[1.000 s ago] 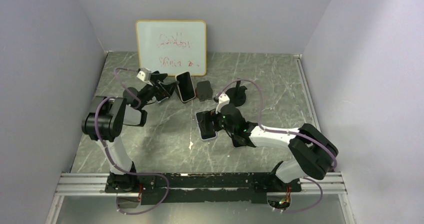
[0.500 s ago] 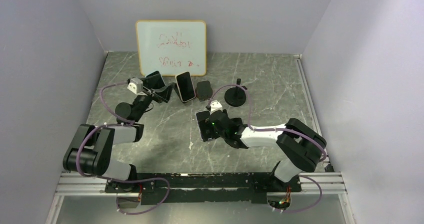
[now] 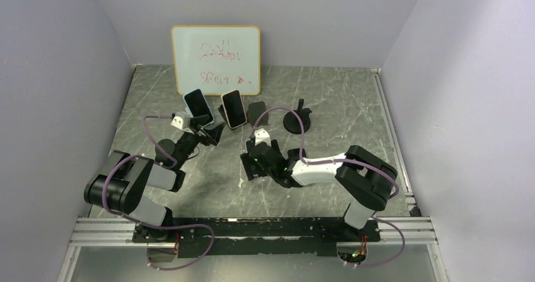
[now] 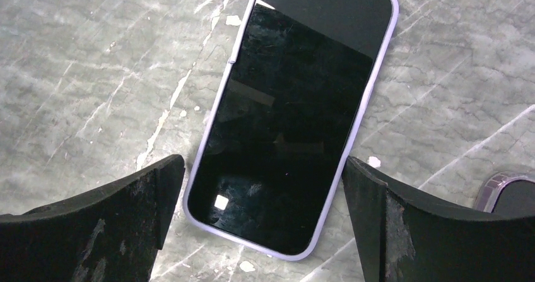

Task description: Place the phone on the phone stand

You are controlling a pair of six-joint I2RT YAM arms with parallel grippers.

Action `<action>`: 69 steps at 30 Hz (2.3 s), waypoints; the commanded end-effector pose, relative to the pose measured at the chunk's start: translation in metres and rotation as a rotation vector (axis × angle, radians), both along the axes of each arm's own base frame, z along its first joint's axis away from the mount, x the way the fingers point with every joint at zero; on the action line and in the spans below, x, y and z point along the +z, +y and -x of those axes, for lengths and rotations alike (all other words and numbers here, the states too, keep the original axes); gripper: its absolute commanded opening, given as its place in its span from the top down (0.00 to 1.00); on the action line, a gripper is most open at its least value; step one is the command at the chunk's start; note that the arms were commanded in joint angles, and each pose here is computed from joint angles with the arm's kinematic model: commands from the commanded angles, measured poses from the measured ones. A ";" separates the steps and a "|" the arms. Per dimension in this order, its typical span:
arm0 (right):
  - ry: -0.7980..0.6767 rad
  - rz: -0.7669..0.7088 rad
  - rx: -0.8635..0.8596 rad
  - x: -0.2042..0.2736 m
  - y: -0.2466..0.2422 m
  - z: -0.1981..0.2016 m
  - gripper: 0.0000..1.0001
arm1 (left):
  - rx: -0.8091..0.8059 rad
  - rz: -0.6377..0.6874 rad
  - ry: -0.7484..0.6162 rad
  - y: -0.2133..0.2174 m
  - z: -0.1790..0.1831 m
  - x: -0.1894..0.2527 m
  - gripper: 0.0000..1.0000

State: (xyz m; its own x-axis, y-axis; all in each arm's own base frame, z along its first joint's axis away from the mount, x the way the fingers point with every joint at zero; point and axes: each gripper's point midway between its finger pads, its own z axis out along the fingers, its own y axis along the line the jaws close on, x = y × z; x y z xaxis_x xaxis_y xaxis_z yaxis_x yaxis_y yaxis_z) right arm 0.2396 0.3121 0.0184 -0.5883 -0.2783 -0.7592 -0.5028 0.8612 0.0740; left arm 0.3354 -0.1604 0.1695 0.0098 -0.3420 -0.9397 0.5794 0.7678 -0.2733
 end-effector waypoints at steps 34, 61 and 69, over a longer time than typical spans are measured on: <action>0.005 -0.236 0.099 0.002 0.023 0.040 0.36 | -0.070 0.182 0.623 -0.079 0.020 -0.109 0.21; -0.062 -0.301 0.054 0.014 0.013 0.034 0.36 | -0.022 0.196 0.964 -0.082 0.054 -0.160 0.48; -0.076 -0.313 0.050 0.016 0.009 0.034 0.36 | -0.038 0.189 0.999 -0.078 0.070 -0.162 0.64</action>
State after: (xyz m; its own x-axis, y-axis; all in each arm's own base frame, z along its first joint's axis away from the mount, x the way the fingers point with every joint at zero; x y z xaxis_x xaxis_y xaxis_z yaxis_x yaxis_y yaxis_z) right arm 0.2039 0.3233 0.0260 -0.5337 -0.0940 -0.8405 -0.5691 0.7751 0.2746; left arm 0.2923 -0.2416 0.0271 -0.6988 -0.5117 -0.4998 0.0876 0.6323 -0.7698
